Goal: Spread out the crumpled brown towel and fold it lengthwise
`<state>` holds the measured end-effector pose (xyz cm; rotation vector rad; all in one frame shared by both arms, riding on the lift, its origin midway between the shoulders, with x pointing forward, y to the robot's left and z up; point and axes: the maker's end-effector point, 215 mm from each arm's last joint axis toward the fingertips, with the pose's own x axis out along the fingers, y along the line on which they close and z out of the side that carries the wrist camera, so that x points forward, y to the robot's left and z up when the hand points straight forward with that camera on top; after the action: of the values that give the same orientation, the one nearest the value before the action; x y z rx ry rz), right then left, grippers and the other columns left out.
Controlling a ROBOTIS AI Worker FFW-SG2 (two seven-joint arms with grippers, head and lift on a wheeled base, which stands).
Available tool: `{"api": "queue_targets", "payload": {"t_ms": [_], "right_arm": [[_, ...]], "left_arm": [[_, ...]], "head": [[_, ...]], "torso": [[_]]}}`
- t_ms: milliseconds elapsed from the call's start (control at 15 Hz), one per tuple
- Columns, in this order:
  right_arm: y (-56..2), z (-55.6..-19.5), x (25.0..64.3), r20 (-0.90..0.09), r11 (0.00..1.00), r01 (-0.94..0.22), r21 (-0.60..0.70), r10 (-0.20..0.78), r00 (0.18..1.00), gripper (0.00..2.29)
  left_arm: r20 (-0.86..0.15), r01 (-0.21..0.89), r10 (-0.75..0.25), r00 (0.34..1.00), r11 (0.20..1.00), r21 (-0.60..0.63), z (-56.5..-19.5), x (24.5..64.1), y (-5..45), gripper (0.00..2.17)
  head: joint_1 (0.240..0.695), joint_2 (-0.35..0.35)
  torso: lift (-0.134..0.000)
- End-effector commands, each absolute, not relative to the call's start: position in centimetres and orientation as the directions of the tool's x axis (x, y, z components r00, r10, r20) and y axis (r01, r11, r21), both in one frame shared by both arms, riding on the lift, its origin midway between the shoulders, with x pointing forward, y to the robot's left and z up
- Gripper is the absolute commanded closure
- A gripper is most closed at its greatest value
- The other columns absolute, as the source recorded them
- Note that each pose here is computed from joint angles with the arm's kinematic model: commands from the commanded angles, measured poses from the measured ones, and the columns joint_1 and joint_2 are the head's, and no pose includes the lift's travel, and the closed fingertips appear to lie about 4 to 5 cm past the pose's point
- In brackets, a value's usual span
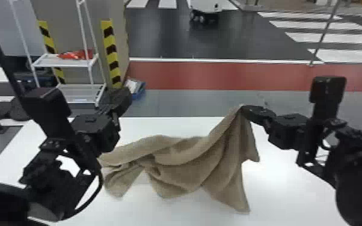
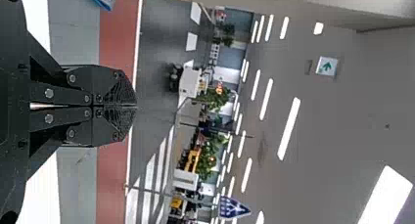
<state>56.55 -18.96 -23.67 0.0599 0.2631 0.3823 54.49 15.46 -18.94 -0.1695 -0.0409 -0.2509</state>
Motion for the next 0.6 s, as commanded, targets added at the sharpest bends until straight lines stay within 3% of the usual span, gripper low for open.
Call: {"api": "queue_targets", "payload": {"t_ms": [0,267,400,533], "right_arm": [[-19.2,-23.6,59.3,-0.243,0.930,-0.356,0.094,0.368,0.897,1.68],[-19.4,-25.2,59.3,-0.279,0.935,-0.348,0.074,0.355,0.892,1.68],[-20.6,-28.0,59.1,-0.324,0.946,-0.320,0.055,0.320,0.890,1.68],[-22.3,-30.4,58.8,-0.346,0.956,-0.292,0.002,0.275,0.897,1.68]], "left_arm": [[0.040,0.232,-0.229,0.973,0.960,-0.157,-20.2,57.8,16.2,1.92],[-0.003,0.234,-0.237,0.972,0.961,-0.146,-22.8,58.2,16.5,1.91],[-0.061,0.259,-0.266,0.962,0.960,-0.106,-26.3,57.5,16.6,1.47],[-0.071,0.250,-0.253,0.965,0.967,-0.049,-28.8,57.3,17.6,1.45]], "head": [[0.559,-0.035],[0.542,-0.026],[0.556,-0.027],[0.584,-0.035]], "torso": [[-0.124],[-0.124],[-0.124],[-0.124]]}}
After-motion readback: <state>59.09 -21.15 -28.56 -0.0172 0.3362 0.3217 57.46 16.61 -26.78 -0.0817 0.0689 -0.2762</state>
